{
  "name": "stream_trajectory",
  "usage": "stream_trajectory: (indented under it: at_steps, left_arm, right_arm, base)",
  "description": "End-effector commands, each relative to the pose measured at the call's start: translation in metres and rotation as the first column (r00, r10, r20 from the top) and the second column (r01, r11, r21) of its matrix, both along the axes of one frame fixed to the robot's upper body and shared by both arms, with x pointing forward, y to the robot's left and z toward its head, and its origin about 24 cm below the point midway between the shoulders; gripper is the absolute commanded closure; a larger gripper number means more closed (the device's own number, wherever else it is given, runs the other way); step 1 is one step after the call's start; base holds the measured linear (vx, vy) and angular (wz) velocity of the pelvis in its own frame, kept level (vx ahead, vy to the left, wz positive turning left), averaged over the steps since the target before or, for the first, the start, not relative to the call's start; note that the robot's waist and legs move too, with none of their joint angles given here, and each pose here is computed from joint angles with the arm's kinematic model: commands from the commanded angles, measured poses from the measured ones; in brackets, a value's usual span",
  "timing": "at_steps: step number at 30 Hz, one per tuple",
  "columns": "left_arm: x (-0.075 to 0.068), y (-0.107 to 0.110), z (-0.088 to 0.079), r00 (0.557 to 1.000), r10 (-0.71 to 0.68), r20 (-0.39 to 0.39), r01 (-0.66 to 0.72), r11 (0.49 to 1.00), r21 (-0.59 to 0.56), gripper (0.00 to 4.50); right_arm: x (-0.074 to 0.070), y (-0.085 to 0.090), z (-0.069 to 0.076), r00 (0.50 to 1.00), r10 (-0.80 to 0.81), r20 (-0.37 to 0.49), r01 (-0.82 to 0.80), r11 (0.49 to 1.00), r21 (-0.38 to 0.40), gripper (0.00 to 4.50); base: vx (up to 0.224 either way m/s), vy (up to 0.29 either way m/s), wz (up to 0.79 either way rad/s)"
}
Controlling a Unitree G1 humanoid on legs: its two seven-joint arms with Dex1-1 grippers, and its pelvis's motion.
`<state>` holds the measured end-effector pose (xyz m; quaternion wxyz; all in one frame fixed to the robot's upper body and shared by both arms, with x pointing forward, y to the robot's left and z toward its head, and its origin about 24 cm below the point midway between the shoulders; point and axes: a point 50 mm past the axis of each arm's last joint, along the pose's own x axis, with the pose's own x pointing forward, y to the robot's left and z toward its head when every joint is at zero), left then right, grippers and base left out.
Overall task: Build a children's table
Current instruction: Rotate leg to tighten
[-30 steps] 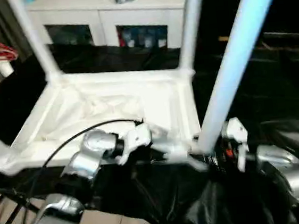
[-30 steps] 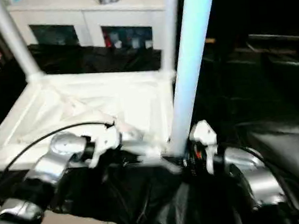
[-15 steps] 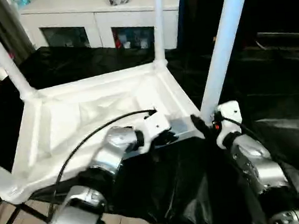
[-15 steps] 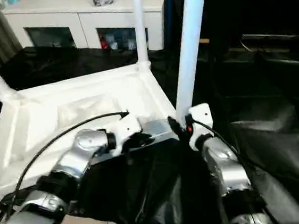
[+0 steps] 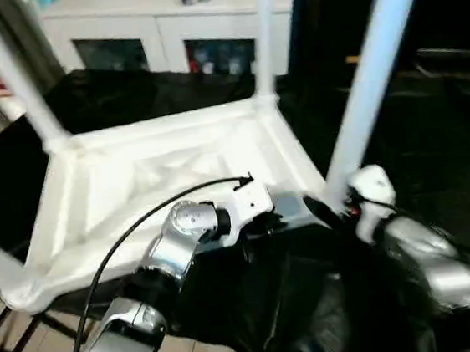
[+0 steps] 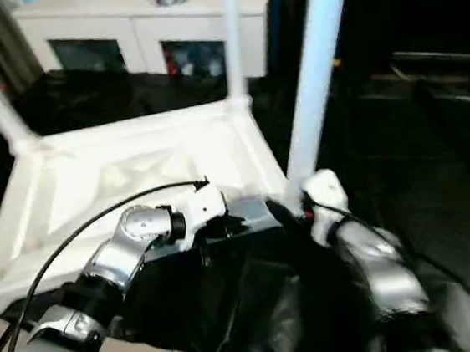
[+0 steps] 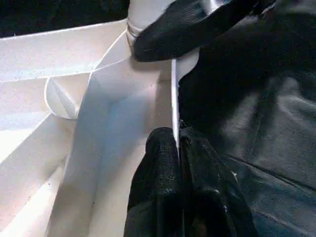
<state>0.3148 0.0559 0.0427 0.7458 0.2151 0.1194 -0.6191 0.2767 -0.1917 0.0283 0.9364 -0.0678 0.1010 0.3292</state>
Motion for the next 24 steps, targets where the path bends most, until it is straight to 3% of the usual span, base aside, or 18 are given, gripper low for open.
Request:
stream_trajectory:
  at_steps: [1,9,17,19,22,24]
  left_arm:
    - [-0.004,-0.013,0.009,0.997,-0.062,0.038,0.065,0.996,-0.065,4.50]
    - [-0.003,-0.001,0.011,0.996,-0.084,0.035,0.085,0.995,-0.046,4.50]
    - [-0.005,0.002,0.010,0.994,-0.102,0.028,0.103,0.993,-0.049,4.50]
    - [-0.006,0.002,0.010,0.994,-0.106,0.027,0.107,0.993,-0.049,4.50]
    - [-0.007,0.002,0.010,0.994,-0.111,0.024,0.112,0.993,-0.048,4.50]
    - [-0.006,0.003,0.010,0.993,-0.112,0.022,0.113,0.992,-0.047,4.50]
  right_arm:
    - [-0.010,0.013,0.000,0.987,0.159,-0.029,-0.158,0.987,0.038,0.94]
    - [-0.019,-0.028,0.020,0.975,0.220,-0.016,-0.220,0.975,-0.019,0.94]
    - [-0.020,-0.035,0.028,0.972,0.234,-0.009,-0.234,0.971,-0.045,0.94]
    - [-0.019,-0.036,0.028,0.973,0.228,-0.020,-0.229,0.973,-0.022,0.94]
    - [-0.018,-0.042,0.032,0.976,0.215,-0.046,-0.213,0.976,0.041,0.57]
    - [-0.017,-0.044,0.042,0.976,0.213,-0.036,-0.207,0.970,0.131,0.46]
  base:
    - [0.000,0.000,0.00]
    - [0.000,0.000,0.00]
    - [0.000,0.000,0.00]
    - [0.000,0.000,0.00]
    - [0.000,0.000,0.00]
    - [0.000,0.000,0.00]
